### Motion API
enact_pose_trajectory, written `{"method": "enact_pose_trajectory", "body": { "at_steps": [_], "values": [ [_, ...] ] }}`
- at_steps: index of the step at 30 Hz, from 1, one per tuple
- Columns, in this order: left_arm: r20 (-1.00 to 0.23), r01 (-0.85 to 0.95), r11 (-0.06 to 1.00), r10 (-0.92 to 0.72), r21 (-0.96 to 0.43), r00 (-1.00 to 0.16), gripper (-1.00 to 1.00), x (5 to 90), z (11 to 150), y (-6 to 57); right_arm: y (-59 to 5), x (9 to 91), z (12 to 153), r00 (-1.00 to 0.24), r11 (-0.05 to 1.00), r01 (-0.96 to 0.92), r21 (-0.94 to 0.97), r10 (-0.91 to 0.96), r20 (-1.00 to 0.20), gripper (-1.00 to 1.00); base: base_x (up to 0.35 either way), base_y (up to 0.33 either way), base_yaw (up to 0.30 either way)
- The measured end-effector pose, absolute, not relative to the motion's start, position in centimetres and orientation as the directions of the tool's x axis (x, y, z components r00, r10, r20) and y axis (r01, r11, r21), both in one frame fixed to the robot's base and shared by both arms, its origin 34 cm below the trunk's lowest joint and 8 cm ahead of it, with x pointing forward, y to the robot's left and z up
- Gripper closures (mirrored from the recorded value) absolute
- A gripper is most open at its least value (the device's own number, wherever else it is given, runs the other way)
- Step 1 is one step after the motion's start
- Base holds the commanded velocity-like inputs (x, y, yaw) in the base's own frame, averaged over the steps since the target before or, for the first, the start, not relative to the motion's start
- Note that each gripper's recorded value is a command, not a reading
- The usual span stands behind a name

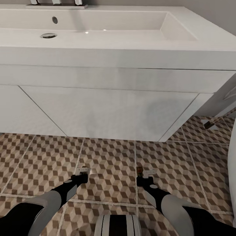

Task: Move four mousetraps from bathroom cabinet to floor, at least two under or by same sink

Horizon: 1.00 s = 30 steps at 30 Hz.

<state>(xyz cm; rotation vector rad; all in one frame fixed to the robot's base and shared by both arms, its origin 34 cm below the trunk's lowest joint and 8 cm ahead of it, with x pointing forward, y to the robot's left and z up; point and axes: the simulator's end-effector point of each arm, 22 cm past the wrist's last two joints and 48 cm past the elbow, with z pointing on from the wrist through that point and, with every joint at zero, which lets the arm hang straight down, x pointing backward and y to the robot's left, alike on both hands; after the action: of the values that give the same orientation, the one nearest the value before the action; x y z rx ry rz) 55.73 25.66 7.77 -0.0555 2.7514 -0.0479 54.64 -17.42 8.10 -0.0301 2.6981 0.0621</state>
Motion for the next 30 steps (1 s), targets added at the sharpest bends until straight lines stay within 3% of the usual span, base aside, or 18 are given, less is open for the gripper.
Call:
{"method": "enact_pose_trajectory", "body": {
  "at_steps": [30],
  "values": [
    [-0.384, -0.054, 0.999, -0.052, -0.005, -0.922, 1.0, 55.8, 7.8, 27.0, -17.4, 54.6, 8.1, -0.904, 0.999, -0.031, 0.039, -0.011, -0.428, 1.0, 0.0, 0.0, 0.0]
  ]
}}
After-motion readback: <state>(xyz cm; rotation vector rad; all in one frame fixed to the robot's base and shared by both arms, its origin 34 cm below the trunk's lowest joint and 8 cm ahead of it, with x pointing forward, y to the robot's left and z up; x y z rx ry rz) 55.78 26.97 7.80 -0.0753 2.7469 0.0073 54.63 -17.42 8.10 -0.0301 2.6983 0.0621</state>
